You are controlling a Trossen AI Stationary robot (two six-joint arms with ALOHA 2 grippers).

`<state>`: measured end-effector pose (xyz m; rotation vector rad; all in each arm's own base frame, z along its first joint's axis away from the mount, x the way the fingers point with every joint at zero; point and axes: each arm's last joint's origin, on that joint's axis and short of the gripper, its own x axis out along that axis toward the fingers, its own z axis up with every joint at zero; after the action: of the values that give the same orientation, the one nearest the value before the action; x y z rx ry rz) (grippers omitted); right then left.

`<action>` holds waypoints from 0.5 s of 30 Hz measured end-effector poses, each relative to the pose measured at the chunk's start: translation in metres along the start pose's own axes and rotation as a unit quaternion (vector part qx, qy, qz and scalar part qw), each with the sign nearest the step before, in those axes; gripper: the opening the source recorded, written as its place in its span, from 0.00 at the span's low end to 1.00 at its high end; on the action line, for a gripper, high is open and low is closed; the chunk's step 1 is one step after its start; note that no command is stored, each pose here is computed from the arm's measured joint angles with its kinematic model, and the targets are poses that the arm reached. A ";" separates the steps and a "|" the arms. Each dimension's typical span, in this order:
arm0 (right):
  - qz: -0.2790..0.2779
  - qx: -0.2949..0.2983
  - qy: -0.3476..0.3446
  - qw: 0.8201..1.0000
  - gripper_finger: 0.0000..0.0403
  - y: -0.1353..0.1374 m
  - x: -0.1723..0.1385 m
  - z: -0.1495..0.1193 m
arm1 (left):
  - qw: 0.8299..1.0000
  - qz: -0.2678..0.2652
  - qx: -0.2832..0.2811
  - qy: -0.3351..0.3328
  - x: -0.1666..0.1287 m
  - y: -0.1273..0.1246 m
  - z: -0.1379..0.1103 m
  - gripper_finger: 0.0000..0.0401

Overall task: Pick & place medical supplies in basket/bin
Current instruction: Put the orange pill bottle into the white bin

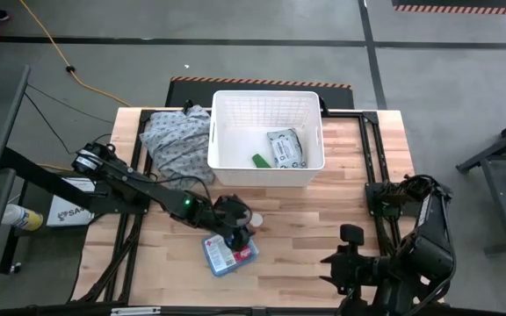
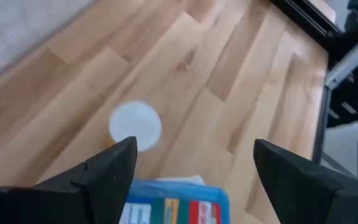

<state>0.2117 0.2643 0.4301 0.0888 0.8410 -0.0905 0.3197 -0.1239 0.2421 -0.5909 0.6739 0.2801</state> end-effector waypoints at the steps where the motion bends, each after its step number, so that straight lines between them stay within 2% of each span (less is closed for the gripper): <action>1: -0.001 -0.001 -0.001 1.000 0.35 0.000 0.000 0.000 | 1.000 0.002 0.001 -0.002 0.001 0.000 0.000 0.88; 8: -0.003 -0.001 -0.002 1.000 0.35 -0.001 0.000 0.001 | 1.000 0.002 0.003 0.006 0.015 0.003 0.001 0.88; 10: -0.004 -0.001 -0.005 1.000 0.35 -0.001 0.000 0.001 | 0.999 0.021 0.016 0.021 0.020 0.007 -0.005 0.88; 15: -0.005 0.002 -0.007 1.000 0.35 -0.001 0.001 0.001 | 1.000 0.004 0.021 0.013 0.029 0.003 -0.008 0.88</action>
<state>0.2128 0.2635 0.4303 0.0869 0.8278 -0.1028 0.3366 -0.1247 0.2171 -0.5520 0.7049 0.2659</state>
